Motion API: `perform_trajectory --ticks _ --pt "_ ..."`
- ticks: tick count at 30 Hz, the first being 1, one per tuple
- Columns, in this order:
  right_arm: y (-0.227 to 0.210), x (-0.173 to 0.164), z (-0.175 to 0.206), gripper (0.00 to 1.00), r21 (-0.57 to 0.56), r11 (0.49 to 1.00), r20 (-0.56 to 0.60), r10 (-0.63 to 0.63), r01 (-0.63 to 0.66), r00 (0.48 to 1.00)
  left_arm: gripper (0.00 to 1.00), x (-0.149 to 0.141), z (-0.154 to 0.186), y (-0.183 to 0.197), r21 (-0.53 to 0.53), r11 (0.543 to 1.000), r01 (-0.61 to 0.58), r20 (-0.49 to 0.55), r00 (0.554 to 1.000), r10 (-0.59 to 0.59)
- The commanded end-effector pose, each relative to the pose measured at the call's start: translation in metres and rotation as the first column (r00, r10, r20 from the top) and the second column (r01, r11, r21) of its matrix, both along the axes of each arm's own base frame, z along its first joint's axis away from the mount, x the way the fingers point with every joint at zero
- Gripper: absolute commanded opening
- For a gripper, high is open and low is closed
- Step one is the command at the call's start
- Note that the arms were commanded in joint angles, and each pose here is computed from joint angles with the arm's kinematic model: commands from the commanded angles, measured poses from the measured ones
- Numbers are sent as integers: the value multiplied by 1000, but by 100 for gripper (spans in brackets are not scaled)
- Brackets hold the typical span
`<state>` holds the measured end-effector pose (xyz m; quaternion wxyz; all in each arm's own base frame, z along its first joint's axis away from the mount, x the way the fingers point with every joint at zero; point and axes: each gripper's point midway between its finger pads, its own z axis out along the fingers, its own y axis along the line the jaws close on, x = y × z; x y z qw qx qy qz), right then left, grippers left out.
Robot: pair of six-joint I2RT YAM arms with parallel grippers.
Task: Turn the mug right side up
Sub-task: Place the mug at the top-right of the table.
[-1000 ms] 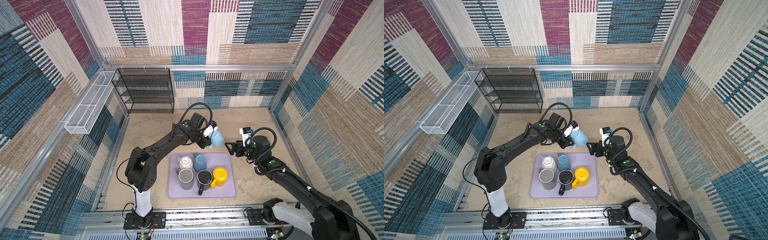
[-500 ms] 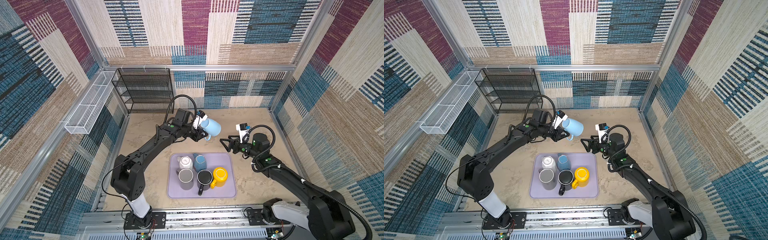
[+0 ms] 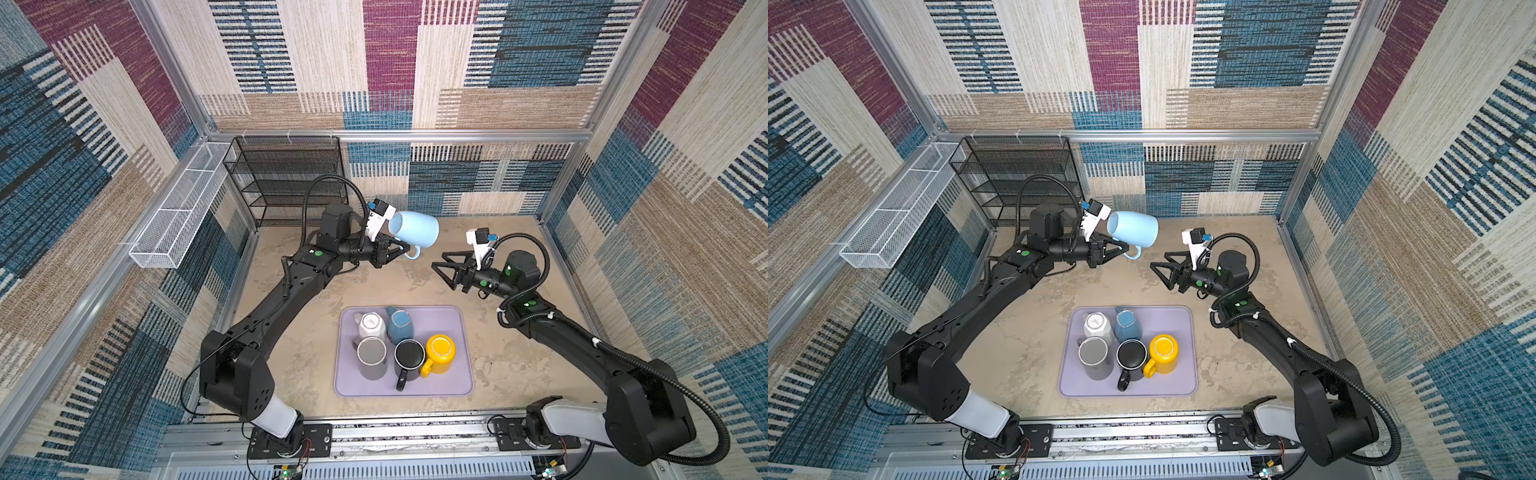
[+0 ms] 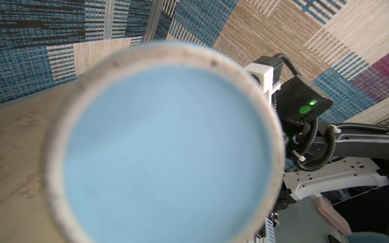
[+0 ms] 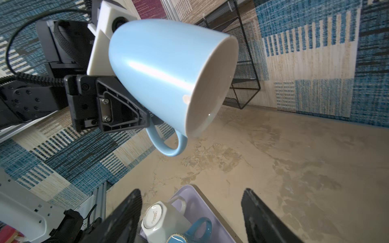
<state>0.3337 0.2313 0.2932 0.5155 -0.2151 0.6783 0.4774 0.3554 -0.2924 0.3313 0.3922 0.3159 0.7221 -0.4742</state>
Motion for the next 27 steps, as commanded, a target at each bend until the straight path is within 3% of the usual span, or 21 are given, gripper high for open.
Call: perform_trajectory --ticks 1,11,27 --pt "10 -12 28 76 53 992 73 109 -113 991 0 -10 37 -2 -107 992 73 95 994 -62" --pt "21 -21 56 75 64 969 127 230 -239 965 0 -26 58 6 -201 969 146 133 984 -121" --pt "26 -30 78 72 121 934 160 317 -337 935 0 -36 75 6 -299 927 228 189 966 -177"
